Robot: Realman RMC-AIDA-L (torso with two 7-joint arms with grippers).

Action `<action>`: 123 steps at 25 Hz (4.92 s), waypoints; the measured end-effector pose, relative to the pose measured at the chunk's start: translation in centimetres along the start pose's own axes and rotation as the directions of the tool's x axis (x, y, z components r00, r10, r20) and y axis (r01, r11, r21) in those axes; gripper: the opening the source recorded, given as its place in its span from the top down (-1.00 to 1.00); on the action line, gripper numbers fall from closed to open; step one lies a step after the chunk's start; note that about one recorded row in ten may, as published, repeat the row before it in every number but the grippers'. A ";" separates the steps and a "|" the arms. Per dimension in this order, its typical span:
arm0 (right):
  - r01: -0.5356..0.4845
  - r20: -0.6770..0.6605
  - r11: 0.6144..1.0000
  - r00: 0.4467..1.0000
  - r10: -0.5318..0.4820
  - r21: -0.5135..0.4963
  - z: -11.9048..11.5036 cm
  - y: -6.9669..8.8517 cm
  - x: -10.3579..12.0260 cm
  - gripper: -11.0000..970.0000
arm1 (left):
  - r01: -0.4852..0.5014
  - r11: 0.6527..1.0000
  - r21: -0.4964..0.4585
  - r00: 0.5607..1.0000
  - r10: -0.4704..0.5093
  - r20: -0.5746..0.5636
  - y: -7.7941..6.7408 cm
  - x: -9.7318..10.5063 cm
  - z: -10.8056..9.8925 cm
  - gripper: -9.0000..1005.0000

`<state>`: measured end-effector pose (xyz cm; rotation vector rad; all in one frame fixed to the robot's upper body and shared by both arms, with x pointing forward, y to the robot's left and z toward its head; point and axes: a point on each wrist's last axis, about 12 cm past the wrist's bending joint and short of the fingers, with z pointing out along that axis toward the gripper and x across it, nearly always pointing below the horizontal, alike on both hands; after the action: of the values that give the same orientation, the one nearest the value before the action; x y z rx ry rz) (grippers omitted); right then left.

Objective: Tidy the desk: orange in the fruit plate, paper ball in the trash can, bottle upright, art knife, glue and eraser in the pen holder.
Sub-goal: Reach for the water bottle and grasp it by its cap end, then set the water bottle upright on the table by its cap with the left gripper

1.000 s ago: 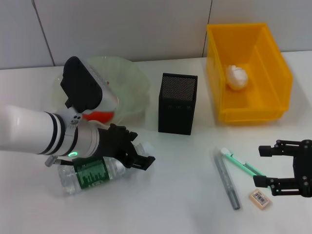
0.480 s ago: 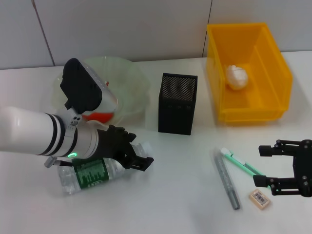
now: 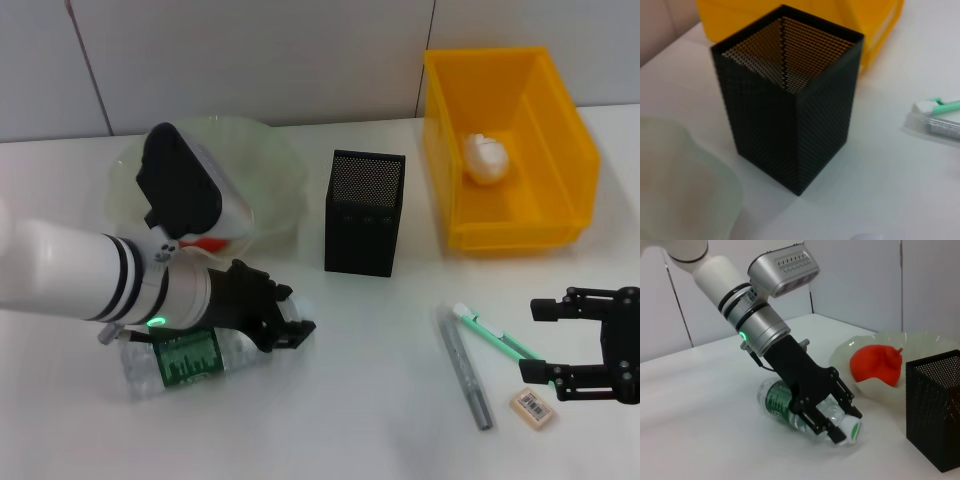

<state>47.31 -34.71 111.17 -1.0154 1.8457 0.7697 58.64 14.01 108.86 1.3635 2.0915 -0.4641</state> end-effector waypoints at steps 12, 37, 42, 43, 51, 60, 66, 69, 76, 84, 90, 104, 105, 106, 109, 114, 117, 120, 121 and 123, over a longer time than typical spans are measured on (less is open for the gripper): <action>-0.001 0.001 1.000 1.000 0.001 -0.003 0.0 0.1 0.0 -0.58 | -0.015 1.000 -0.008 1.000 0.015 0.003 -0.2 -0.4 0.2 -0.06; -0.002 0.014 1.000 1.000 0.002 0.005 -0.1 0.0 -0.1 -0.58 | -0.032 0.999 -0.025 0.999 0.033 0.030 0.0 -1.0 -0.5 0.09; 0.000 0.015 1.000 1.000 0.000 0.008 -0.2 0.0 -0.1 -0.58 | -0.036 0.999 -0.038 0.998 0.038 0.050 -0.1 -1.1 -1.0 0.09; 0.000 0.016 1.000 1.000 0.000 0.010 -0.2 0.0 -0.1 -0.58 | -0.037 0.999 -0.040 0.998 0.039 0.054 -0.1 -1.1 -1.1 0.09; -0.001 0.019 1.000 1.000 0.001 0.015 -0.4 -0.1 -0.1 -0.58 | -0.041 0.997 -0.064 0.994 0.047 0.100 -0.5 -1.2 -2.2 0.10; -0.004 0.019 1.000 1.000 0.004 0.016 -0.4 0.0 -0.1 -0.58 | -0.027 0.996 -0.090 0.989 0.040 0.144 -0.7 -1.0 -3.7 0.10; -0.005 0.019 1.000 1.000 0.005 0.017 -0.4 0.0 0.0 -0.58 | -0.027 0.995 -0.096 0.987 0.042 0.154 -0.8 -1.1 -4.0 0.10; -0.004 0.020 1.000 1.000 0.004 0.018 -0.4 0.0 -0.1 -0.58 | -0.018 0.993 -0.121 0.981 0.041 0.192 -1.0 -1.1 -5.1 0.10; -0.005 0.021 1.000 1.000 0.005 0.017 -0.4 0.0 -0.1 -0.58 | -0.010 0.991 -0.132 0.978 0.037 0.205 -0.8 -1.2 -5.5 0.10; -0.009 0.024 1.000 1.000 0.009 0.016 -0.3 -0.1 -0.2 -0.58 | -0.008 0.990 -0.138 0.976 0.037 0.214 -0.7 -1.4 -5.6 0.10; -0.008 0.025 1.000 1.000 0.008 0.016 -0.2 -0.2 -0.3 -0.58 | -0.002 0.990 -0.139 0.973 0.034 0.228 -0.6 -1.6 -5.7 0.10; -0.009 0.025 1.000 1.000 0.009 0.020 -0.1 -0.2 -0.3 -0.58 | 0.023 0.990 -0.141 0.962 0.016 0.272 -0.3 -1.9 -6.2 0.10; -0.009 0.025 1.000 1.000 0.009 0.020 -0.1 -0.3 -0.3 -0.58 | 0.023 0.990 -0.142 0.962 0.016 0.272 -0.3 -1.9 -6.2 0.10; -0.009 0.025 1.000 1.000 0.009 0.020 -0.1 -0.3 -0.3 -0.58 | 0.023 0.990 -0.142 0.962 0.016 0.272 -0.3 -1.9 -6.2 0.10; -0.009 0.024 1.000 1.000 0.009 0.016 -0.1 -0.2 -0.3 -0.58 | 0.024 0.990 -0.142 0.961 0.016 0.277 -0.3 -2.0 -6.3 0.10; -0.008 0.023 1.000 1.000 0.008 0.014 0.0 -0.3 -0.3 -0.58 | 0.037 0.989 -0.142 0.956 0.007 0.294 -0.2 -2.1 -6.6 0.11; -0.007 0.022 1.000 1.000 0.006 0.017 0.0 -0.3 -0.4 -0.58 | 0.043 0.989 -0.145 0.954 0.002 0.299 -0.1 -2.1 -6.7 0.11; -0.007 0.022 1.000 1.000 0.006 0.017 -0.1 -0.3 -0.4 -0.58 | 0.047 0.988 -0.145 0.952 0.000 0.307 0.0 -2.1 -6.7 0.11; -0.007 0.022 1.000 1.000 0.007 0.017 -0.1 -0.3 -0.4 -0.58 | 0.049 0.988 -0.144 0.950 -0.001 0.312 0.0 -2.1 -6.7 0.11; -0.008 0.020 1.000 1.000 0.007 0.016 0.0 -0.3 -0.3 -0.58 | 0.051 0.989 -0.141 0.943 -0.001 0.332 -0.1 -2.1 -6.9 0.11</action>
<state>47.64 -34.77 111.46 -0.9878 1.8368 0.7655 57.24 16.46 115.48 1.0886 1.8299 -0.5005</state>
